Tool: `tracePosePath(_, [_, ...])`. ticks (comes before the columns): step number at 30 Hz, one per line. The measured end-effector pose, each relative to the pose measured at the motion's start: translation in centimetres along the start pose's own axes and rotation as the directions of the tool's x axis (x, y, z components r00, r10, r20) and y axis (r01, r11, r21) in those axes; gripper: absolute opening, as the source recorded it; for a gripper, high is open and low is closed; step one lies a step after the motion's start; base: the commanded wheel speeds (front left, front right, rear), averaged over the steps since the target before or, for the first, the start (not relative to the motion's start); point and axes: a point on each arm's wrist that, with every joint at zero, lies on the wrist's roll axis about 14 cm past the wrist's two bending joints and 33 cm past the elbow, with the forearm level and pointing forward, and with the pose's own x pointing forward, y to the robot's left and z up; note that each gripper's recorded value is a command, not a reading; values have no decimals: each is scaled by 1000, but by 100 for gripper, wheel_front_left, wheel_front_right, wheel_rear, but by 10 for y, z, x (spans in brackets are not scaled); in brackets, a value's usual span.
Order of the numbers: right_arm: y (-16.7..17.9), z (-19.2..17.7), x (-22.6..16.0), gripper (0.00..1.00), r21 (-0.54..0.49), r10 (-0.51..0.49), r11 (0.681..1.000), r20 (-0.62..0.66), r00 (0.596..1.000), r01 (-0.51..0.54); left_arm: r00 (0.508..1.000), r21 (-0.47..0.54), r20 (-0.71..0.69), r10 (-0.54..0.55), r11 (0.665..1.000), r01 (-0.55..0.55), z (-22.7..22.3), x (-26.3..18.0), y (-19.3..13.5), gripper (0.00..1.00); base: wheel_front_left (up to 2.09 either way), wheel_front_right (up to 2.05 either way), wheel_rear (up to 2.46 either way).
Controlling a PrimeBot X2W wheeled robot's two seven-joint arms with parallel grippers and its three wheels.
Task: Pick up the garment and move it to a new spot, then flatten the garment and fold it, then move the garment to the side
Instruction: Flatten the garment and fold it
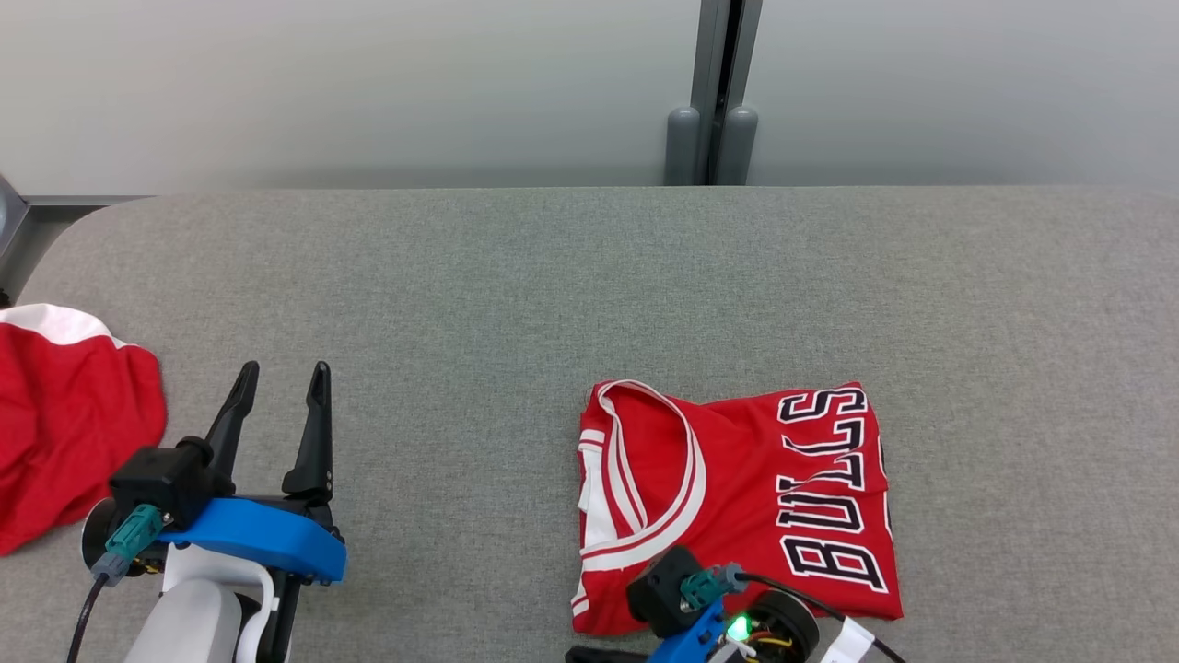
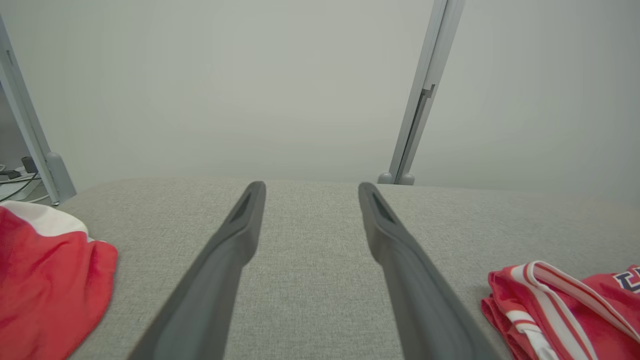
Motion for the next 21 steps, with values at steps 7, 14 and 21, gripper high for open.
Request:
tracePosePath(7, [6, 15, -19, 0, -2, 41, 999, 64, 997, -41, 1000, -6, 2, 3, 1000, -3, 0, -3, -1, 100, 0, 0, 0])
tracePosePath(14, [-68, 66, -46, 0, 20, -216, 975, 304, 928, 220, 1000, -5, 8, 9, 1000, -9, 2, -3, 0, 100, 0, 0, 0])
tracePosePath(21, [-104, 46, -33, 0, -22, -337, 936, 239, 910, 352, 1000, -8, -2, 13, 1000, -13, -2, -3, 3, 100, 0, 0, 0])
